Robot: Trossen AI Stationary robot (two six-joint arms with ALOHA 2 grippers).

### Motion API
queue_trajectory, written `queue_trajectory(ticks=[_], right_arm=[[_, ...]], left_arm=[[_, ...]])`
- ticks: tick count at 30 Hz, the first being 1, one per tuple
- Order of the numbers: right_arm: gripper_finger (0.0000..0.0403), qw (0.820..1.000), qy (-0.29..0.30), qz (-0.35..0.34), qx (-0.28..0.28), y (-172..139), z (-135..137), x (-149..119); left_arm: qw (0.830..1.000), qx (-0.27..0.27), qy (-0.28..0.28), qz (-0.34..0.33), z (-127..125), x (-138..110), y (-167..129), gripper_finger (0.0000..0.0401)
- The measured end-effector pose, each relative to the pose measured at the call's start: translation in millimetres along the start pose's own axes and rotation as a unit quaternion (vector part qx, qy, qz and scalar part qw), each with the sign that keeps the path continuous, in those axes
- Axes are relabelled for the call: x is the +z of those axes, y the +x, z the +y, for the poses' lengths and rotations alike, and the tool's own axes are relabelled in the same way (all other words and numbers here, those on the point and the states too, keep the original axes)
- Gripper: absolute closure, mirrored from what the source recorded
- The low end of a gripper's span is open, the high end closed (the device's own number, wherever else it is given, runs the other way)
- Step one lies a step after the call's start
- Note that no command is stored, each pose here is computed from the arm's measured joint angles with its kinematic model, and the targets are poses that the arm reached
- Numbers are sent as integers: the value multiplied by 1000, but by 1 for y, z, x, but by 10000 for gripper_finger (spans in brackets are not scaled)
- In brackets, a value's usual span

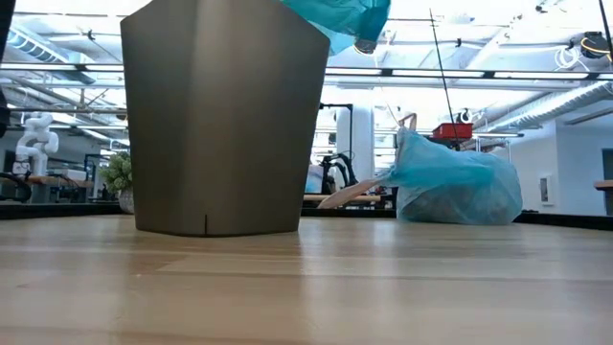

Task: Place trash/remove bag and relplace
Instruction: Insert the bottom blue trash bag into the trash bin

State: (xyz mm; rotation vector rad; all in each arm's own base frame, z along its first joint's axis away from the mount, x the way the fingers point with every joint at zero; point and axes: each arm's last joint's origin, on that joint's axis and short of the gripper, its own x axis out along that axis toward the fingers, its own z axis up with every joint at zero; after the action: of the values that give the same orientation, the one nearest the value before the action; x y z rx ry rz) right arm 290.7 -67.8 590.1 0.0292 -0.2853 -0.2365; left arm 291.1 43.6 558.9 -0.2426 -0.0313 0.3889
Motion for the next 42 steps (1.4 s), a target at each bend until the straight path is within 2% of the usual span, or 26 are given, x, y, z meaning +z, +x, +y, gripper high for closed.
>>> queue_trajectory(ticks=[9,15,22,26,31,36,42], right_arm=[[403,1000,7,-1,5,19,3,-15],[403,999,20,-25,11,27,7,-19],[403,999,15,-36,15,24,8,-12],[403,999,8,-37,15,21,9,-10],[403,999,8,-41,15,18,9,-6],[403,1000,1,-24,14,16,8,-8],[400,999,-32,-10,13,3,8,0]], left_arm=[[999,2,10,-47,-2,8,1,179],[999,7,15,-31,-4,-2,16,179],[999,36,14,-38,-1,-1,16,186],[998,46,14,-35,0,-2,15,237],[998,39,21,-32,1,1,8,377],[998,24,21,-51,0,14,-9,398],[995,-15,5,-95,-3,39,-51,400]])
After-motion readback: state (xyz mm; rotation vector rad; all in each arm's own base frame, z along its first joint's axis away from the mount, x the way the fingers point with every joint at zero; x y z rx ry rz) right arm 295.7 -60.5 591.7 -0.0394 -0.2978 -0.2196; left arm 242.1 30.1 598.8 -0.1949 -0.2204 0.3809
